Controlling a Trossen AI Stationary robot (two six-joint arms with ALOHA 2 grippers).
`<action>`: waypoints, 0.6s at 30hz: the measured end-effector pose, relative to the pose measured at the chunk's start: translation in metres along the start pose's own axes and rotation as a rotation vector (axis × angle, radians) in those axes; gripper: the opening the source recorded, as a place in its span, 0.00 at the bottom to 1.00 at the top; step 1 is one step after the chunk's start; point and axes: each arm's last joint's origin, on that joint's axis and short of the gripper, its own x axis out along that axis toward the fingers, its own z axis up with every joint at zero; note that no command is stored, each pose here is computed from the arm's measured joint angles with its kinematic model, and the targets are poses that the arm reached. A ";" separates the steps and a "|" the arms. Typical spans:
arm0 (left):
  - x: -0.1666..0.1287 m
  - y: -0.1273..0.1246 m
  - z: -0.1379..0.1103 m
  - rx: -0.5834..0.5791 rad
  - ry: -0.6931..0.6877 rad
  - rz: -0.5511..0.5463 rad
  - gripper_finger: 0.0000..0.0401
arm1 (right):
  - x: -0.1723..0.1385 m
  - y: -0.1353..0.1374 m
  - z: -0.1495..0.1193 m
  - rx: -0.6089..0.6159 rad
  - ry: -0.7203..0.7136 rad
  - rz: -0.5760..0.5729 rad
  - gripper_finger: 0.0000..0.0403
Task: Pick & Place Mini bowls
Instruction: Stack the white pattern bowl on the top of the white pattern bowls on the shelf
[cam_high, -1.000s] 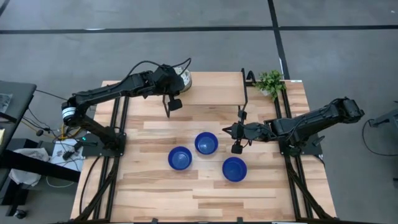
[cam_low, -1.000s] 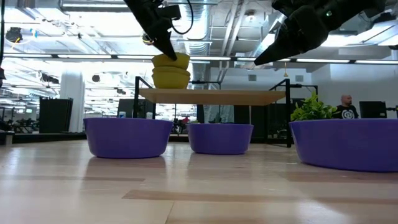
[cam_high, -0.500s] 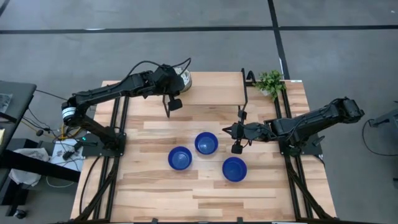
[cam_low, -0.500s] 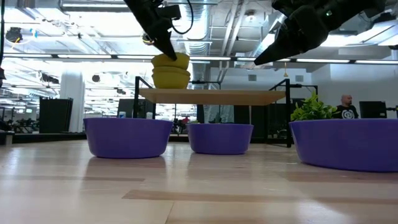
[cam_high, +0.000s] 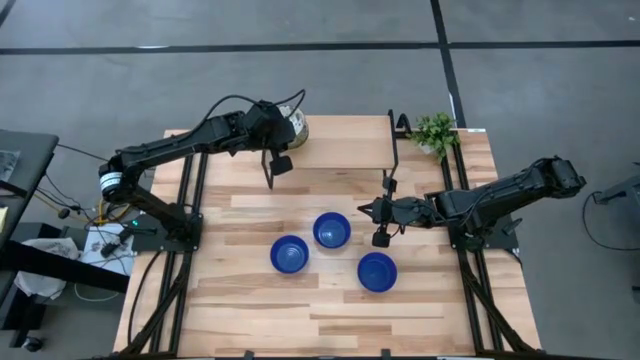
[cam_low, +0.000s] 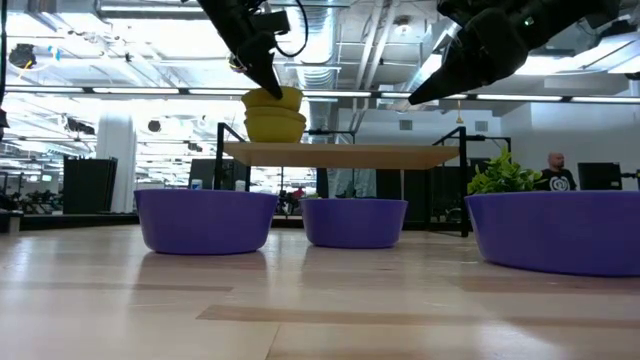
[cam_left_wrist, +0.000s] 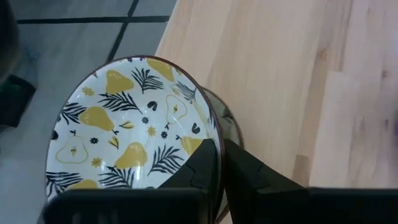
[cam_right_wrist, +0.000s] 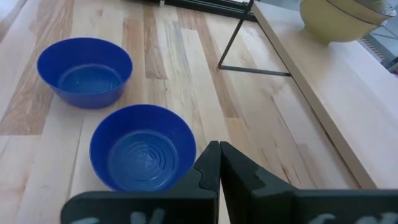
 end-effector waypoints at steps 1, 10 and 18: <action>0.000 0.000 0.000 0.000 -0.004 -0.010 0.06 | 0.000 0.000 0.000 0.000 0.000 0.000 0.00; 0.005 -0.003 -0.004 0.002 0.003 -0.018 0.06 | 0.000 0.000 0.000 0.007 0.000 0.000 0.00; 0.014 -0.006 -0.011 0.041 0.006 -0.009 0.10 | 0.000 0.000 0.000 0.008 -0.001 0.000 0.00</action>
